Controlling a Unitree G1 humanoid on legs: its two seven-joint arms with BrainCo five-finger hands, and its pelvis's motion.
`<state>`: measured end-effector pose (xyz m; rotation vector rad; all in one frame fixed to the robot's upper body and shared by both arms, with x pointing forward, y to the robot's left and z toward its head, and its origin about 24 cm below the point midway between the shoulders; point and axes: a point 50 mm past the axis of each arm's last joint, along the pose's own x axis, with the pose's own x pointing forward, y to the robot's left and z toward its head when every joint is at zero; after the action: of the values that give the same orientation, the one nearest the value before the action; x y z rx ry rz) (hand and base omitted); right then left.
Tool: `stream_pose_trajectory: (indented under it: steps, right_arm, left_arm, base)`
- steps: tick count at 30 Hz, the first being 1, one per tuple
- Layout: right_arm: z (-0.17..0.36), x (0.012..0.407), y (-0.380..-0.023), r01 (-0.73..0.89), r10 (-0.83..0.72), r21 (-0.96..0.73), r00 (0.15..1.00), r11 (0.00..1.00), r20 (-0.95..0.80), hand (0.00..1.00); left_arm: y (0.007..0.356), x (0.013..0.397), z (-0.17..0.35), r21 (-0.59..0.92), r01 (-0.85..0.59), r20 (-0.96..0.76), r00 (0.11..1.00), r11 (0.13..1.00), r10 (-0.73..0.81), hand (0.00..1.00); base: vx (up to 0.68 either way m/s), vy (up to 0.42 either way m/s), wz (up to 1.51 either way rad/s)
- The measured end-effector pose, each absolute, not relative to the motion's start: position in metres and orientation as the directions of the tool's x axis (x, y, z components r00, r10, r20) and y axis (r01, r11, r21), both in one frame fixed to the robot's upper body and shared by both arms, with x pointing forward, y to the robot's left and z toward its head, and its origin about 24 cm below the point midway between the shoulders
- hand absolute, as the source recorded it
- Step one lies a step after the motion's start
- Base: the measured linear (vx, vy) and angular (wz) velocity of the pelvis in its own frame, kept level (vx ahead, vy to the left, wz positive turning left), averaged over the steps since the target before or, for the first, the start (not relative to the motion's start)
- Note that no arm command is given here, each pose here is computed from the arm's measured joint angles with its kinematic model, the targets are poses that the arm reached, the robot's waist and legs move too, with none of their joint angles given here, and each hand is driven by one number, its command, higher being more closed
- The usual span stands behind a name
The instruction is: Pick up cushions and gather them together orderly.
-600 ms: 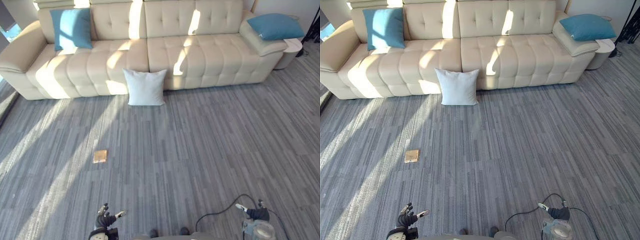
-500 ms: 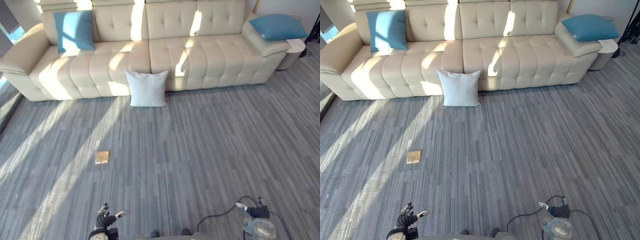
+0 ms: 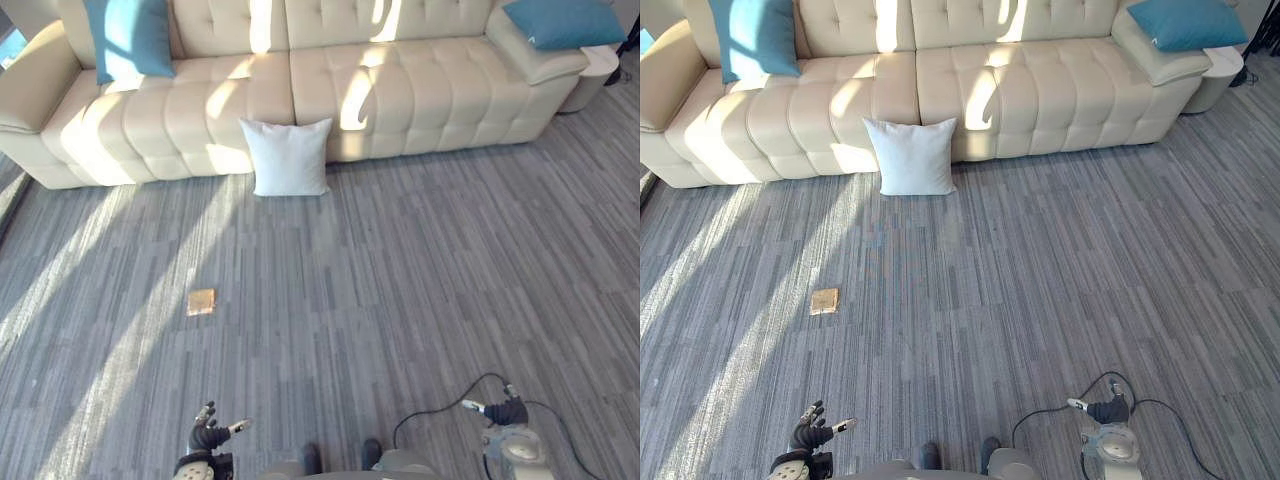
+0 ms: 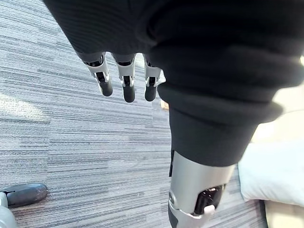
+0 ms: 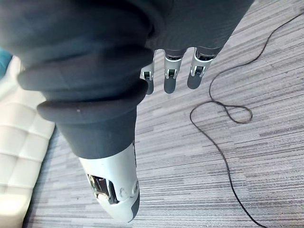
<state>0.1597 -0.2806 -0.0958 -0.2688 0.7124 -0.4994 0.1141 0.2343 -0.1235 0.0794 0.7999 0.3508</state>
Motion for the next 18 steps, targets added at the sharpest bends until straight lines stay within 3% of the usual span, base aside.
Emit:
stream_pose_trajectory:
  steps: [8, 12, 18]
  right_arm:
    - [-0.099, 0.164, -0.266, 0.268, -0.448, -0.372, 0.684, 0.889, -0.576, 0.0]
    - [-0.087, 0.176, -0.271, 0.271, -0.446, -0.378, 0.725, 0.885, -0.525, 0.0]
    - [-0.078, 0.181, -0.281, 0.317, -0.476, -0.374, 0.728, 0.872, -0.494, 0.0]
  left_arm:
    - [0.241, 0.15, -0.098, 0.207, -0.266, -0.568, 0.751, 0.942, 0.337, 0.0]
    - [0.234, 0.188, -0.082, 0.184, -0.257, -0.487, 0.815, 0.949, 0.315, 0.0]
    - [0.217, 0.2, -0.084, 0.137, -0.247, -0.496, 0.821, 0.959, 0.282, 0.0]
  base:
    - [0.26, 0.082, 0.07]
    - [0.58, -0.06, 0.85]
    - [0.77, -0.18, 0.53]
